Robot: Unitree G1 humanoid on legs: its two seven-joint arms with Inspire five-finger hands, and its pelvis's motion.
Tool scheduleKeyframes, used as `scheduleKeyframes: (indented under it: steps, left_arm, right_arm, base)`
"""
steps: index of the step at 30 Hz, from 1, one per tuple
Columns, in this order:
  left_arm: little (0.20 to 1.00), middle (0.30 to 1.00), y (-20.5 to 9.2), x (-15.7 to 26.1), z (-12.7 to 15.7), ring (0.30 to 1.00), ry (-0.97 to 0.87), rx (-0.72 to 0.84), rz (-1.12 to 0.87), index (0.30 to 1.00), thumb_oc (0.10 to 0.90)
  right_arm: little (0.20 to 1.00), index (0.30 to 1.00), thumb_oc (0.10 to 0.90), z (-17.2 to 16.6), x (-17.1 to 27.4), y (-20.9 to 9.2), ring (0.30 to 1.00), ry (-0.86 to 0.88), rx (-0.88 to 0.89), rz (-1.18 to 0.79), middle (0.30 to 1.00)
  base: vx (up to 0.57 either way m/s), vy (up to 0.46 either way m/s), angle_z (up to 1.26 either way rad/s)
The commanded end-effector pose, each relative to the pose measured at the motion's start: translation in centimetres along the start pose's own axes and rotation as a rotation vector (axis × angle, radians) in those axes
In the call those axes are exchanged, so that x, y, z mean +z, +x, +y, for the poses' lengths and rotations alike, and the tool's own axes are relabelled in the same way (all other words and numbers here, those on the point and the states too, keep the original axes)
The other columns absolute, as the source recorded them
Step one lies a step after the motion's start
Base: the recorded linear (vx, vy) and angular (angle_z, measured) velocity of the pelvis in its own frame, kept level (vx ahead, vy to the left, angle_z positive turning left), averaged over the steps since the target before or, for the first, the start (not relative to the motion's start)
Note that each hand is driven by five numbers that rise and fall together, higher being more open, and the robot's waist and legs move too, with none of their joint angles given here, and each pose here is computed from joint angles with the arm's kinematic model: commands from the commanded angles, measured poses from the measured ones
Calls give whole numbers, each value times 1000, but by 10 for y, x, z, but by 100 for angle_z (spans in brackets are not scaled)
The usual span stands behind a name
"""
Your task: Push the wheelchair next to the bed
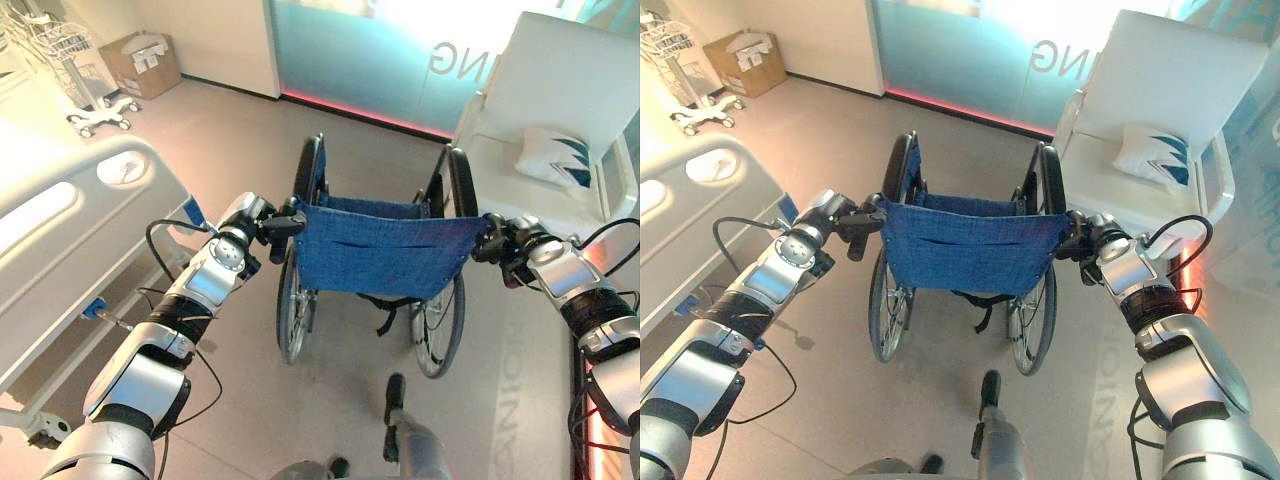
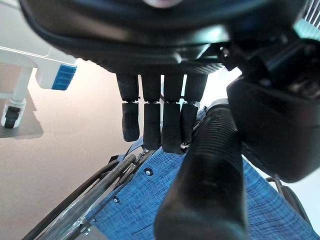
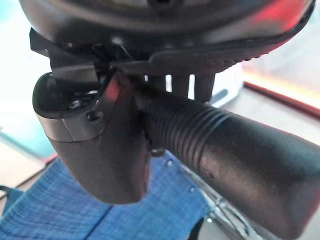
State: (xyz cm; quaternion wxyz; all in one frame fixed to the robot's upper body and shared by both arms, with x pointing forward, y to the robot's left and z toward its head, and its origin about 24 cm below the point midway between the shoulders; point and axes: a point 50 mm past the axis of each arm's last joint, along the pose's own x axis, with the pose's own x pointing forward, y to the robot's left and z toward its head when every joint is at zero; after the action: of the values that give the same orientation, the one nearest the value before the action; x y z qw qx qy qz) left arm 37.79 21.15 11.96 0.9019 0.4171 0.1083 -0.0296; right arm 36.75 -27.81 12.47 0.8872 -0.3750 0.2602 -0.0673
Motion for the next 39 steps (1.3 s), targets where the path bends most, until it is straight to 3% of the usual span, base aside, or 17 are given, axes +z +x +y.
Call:
scheduleKeyframes:
  steps: [1,9,20,31,39]
  left_arm:
    - [300,300,-12,-51,-13,300,128,-107,125,300,400]
    - [300,300,-8,-67,-22,300,140,-153,275,300,400]
    - [300,300,-1,-50,-35,300,169,-169,227,300,400]
    - [300,300,-9,-60,-15,300,56,-115,196,300,400]
    - [300,300,-8,-56,-15,300,-45,-112,148,300,400]
  right_arm:
    - [300,300,400,-27,86,-28,300,-100,27,-351,300]
    - [300,300,400,-25,105,-32,300,-110,68,-382,300]
    - [300,300,400,-10,110,-31,300,-52,85,-414,300]
    - [300,300,400,18,104,-23,300,-145,159,-426,300]
    - [300,300,400,26,90,-17,300,-161,180,-415,300]
  base:
    - [454,-308,62]
    - [392,-280,58]
    - [304,-185,31]
    - [405,59,-88]
    - [290,61,28]
